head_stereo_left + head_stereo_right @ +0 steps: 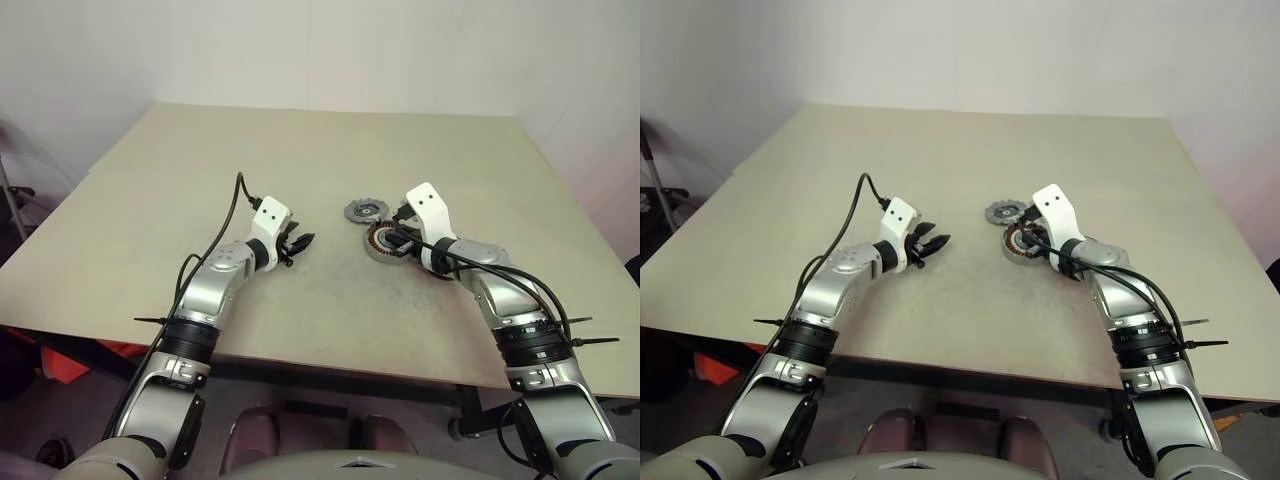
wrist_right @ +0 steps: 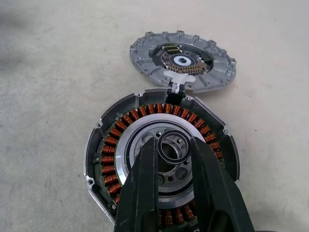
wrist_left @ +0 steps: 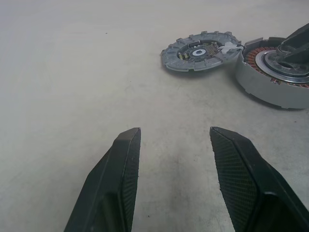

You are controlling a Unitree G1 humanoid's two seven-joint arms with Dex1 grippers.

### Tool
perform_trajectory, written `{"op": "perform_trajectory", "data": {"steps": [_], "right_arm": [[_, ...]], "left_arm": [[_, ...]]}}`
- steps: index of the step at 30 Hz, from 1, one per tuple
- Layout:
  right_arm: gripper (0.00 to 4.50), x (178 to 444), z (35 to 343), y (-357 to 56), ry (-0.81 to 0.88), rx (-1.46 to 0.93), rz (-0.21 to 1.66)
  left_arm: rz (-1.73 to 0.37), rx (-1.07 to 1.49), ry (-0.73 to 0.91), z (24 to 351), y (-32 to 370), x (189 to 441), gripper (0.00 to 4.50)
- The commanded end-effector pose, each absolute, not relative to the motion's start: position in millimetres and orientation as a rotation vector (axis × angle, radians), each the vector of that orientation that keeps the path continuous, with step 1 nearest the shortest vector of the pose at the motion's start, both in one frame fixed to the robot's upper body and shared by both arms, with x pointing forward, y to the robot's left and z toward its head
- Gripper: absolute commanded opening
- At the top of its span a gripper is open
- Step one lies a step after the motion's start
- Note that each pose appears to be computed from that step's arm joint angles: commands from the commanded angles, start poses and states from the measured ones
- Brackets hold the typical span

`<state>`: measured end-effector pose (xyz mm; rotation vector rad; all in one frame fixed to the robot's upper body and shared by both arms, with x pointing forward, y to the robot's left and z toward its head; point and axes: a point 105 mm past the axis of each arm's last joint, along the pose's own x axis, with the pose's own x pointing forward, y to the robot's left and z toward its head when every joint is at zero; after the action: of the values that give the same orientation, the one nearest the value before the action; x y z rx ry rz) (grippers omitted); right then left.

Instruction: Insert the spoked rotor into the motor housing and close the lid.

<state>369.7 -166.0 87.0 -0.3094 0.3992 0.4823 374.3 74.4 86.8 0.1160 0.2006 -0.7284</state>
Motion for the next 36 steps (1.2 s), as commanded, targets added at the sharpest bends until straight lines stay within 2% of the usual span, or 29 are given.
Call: {"op": "perform_trajectory", "data": {"steps": [1,22,23,26,36], "right_arm": [[0.63,370,94,-166,0.374,-0.319,0.479],[0.63,369,94,-162,0.376,-0.315,0.493],[1.37,369,95,-162,0.375,-0.319,0.493],[2.27,369,96,-162,0.368,-0.324,0.493],[2.27,371,109,-163,0.327,-0.324,0.485]], "left_arm": [[-0.721,0.13,0.158,97,77,377,2.43],[-0.706,0.142,0.154,99,82,381,2.43],[-0.705,0.143,0.154,99,82,381,2.43],[-0.704,0.143,0.154,98,83,381,2.43],[-0.711,0.146,0.157,97,82,382,2.43]]}}
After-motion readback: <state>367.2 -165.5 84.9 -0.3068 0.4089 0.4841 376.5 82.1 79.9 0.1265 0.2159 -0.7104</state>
